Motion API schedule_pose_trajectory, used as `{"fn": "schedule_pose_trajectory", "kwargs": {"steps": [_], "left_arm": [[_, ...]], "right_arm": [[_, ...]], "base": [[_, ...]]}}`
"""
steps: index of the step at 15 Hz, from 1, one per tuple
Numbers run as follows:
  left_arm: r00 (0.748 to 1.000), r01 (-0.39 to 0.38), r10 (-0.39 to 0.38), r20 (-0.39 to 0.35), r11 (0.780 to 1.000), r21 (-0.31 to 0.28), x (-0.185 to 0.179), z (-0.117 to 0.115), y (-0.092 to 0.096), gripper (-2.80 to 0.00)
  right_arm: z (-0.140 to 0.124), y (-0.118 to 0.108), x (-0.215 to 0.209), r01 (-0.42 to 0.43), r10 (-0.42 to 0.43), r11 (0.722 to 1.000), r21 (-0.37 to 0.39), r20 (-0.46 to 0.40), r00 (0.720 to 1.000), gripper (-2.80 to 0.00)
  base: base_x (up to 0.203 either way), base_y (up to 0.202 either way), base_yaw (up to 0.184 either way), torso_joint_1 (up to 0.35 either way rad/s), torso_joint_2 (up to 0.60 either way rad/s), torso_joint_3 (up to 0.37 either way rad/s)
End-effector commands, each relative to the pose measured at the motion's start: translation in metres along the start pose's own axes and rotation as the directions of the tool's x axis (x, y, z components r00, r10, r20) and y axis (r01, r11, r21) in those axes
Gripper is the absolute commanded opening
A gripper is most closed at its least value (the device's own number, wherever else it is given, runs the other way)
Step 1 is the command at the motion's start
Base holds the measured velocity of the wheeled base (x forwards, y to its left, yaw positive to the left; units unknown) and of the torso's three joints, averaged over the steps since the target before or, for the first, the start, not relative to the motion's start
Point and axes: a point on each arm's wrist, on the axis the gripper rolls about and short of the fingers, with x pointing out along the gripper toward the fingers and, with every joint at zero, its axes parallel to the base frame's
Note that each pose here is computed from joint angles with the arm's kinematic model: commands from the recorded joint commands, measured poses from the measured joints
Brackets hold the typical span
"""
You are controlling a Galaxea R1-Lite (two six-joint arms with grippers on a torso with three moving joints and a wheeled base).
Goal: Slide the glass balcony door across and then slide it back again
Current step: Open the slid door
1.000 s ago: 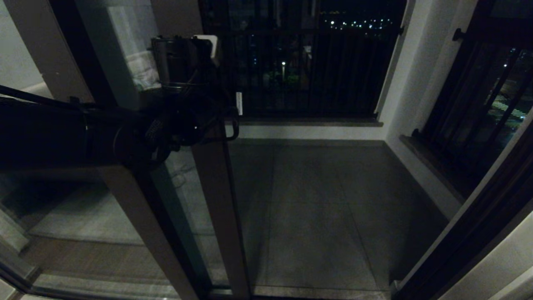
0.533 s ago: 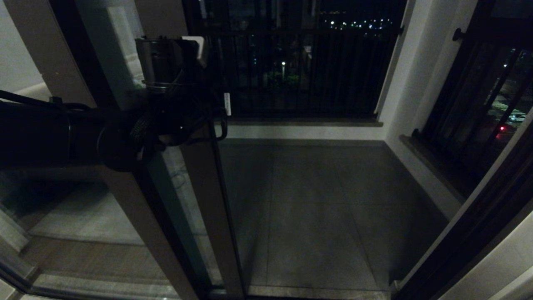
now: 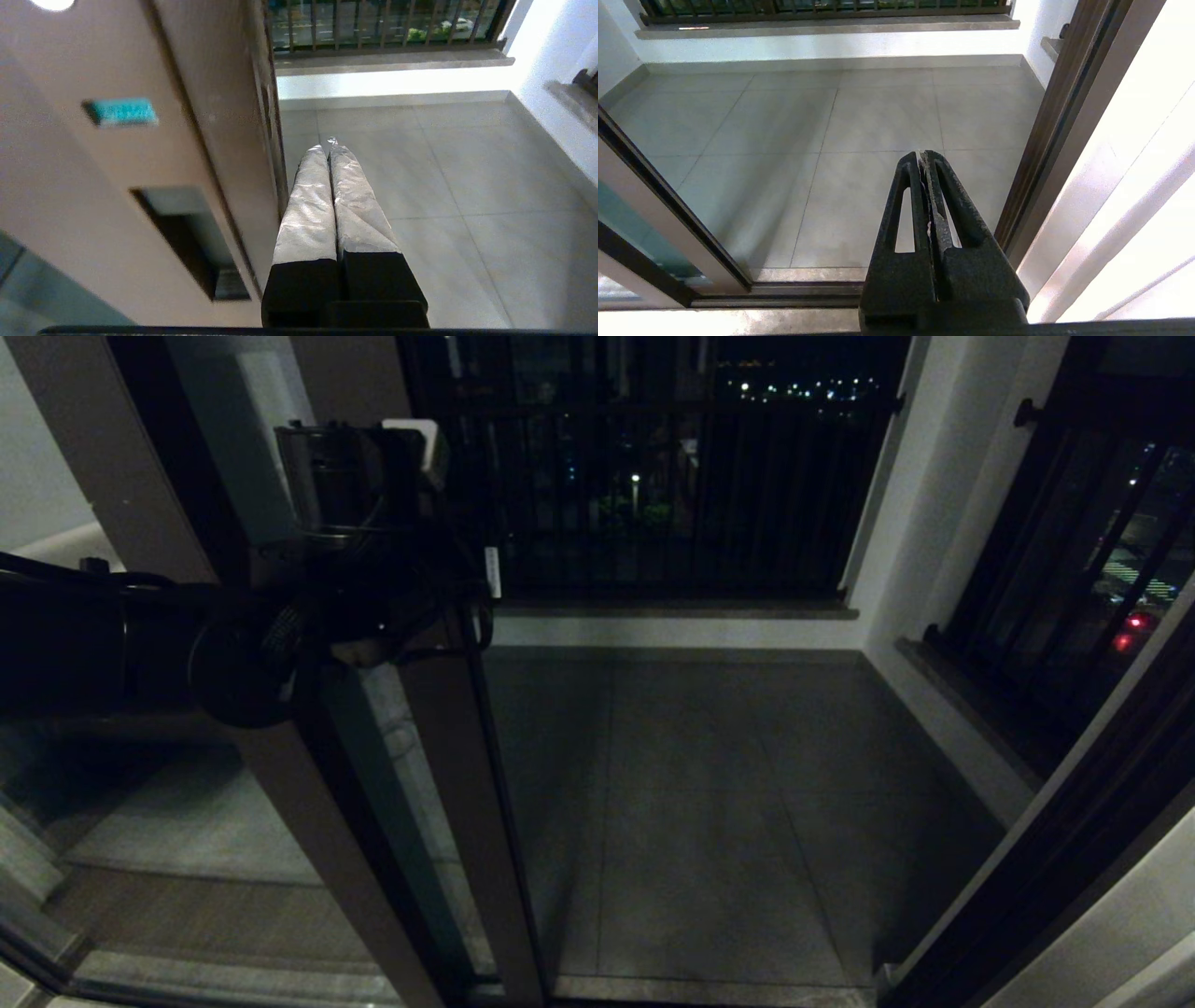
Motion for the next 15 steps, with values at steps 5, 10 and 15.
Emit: {"fn": "schedule_pose_trajectory", "kwargs": {"steps": [5, 10, 15], "left_arm": [[1.0, -0.026, 0.026, 0.002, 1.0, -0.001, -0.002, 0.002, 0.009, -2.8], [0.999, -0.037, 0.037, 0.001, 0.999, 0.0, -0.002, 0.002, 0.014, -2.8], [0.999, -0.032, 0.032, -0.002, 0.999, 0.001, -0.005, 0.002, 0.023, -2.8]], "right_arm": [[0.0, 0.0, 0.0, 0.0, 0.0, 1.0, 0.0, -0.002, 1.0, -2.8], [0.0, 0.0, 0.0, 0.0, 0.0, 1.0, 0.0, -0.002, 1.0, -2.8], [0.0, 0.0, 0.0, 0.0, 0.0, 1.0, 0.0, -0.002, 1.0, -2.8]], "base": [[0.0, 0.0, 0.0, 0.0, 0.0, 0.0], [0.0, 0.0, 0.0, 0.0, 0.0, 0.0], [0.0, 0.0, 0.0, 0.0, 0.0, 0.0]]}}
